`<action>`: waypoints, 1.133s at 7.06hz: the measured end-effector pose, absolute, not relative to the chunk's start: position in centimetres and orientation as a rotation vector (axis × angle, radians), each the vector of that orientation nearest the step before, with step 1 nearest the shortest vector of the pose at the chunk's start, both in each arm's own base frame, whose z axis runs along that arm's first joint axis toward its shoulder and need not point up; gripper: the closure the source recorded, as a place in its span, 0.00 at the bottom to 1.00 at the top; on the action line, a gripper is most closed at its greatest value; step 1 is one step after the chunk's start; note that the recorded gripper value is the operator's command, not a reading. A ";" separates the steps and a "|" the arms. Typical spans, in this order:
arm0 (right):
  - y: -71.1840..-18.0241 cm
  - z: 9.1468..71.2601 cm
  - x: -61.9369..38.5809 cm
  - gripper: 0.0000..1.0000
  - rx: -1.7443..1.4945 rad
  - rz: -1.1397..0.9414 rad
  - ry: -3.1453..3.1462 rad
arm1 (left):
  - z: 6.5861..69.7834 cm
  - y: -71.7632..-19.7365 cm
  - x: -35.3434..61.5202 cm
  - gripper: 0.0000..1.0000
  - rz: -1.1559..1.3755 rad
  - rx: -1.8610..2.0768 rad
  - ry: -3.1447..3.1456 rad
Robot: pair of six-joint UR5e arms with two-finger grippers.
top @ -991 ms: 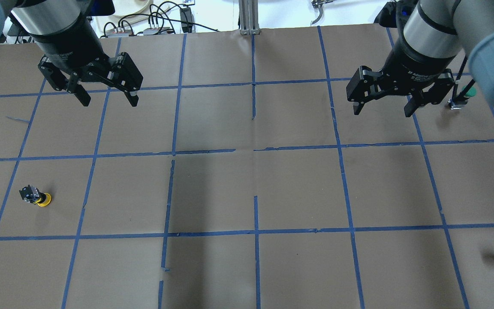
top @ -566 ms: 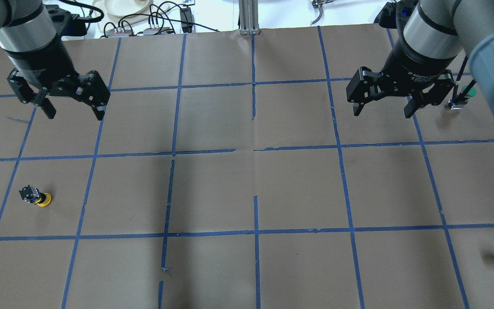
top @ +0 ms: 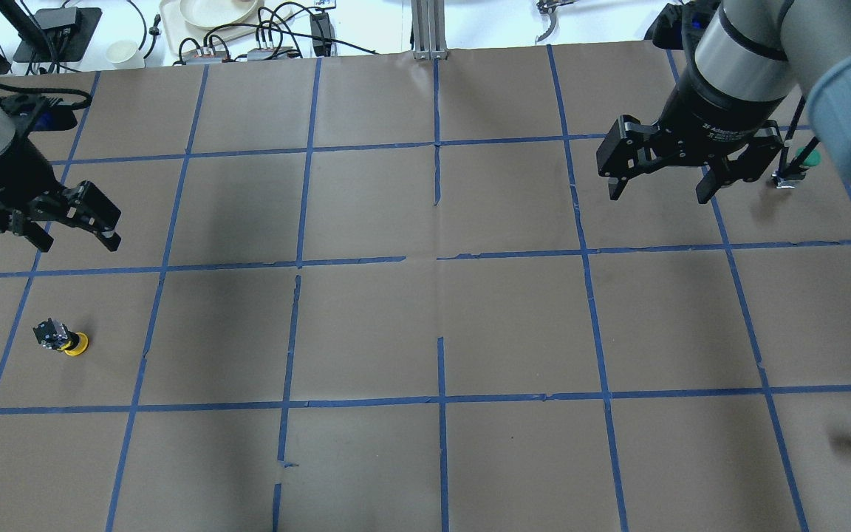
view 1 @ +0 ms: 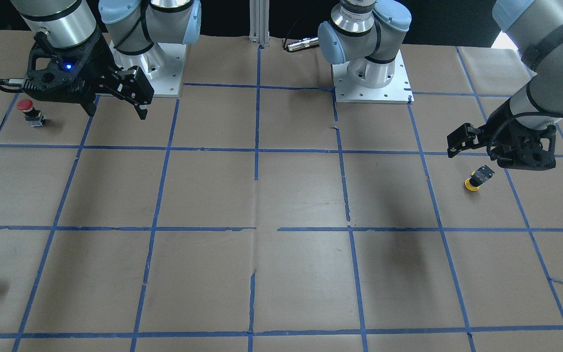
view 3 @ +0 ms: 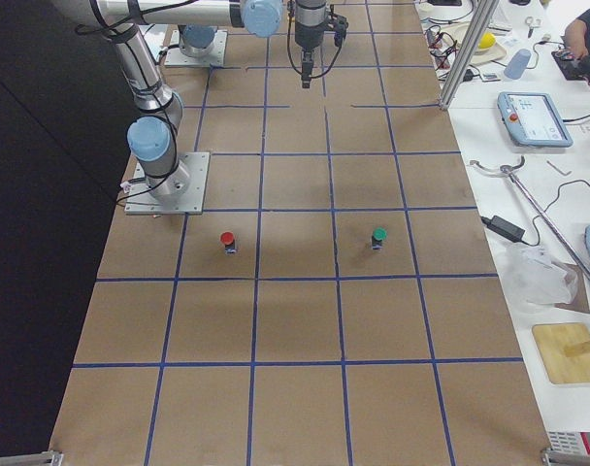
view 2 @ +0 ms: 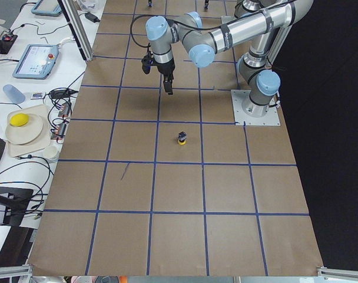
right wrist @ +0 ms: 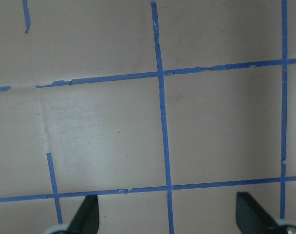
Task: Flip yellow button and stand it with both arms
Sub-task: 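Move the left gripper down toward the yellow button lying on its side, then close the left gripper on the yellow button's dark base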
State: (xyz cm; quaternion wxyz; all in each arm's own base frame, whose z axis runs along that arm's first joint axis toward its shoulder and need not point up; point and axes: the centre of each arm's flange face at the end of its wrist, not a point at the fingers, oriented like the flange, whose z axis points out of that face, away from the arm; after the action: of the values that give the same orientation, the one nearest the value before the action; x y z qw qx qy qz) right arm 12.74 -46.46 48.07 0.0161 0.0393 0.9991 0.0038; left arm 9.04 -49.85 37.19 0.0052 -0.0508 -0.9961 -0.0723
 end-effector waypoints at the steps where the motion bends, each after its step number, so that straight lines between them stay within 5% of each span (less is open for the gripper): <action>1: -46.5 48.1 12.7 0.00 0.122 0.011 3.107 | 35.0 -48.9 11.2 0.01 -0.211 -0.310 -3.102; 8: -46.5 48.2 12.8 0.00 0.123 -0.002 3.108 | 24.1 -47.7 23.2 0.01 -0.162 -1.179 -2.848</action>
State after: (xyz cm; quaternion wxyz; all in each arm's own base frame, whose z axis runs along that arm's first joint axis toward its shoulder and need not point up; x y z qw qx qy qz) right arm 12.76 -46.53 48.16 0.0155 0.0395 0.9991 -0.0005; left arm 23.22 -47.69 24.10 0.0275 -0.3818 -0.9224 -0.0523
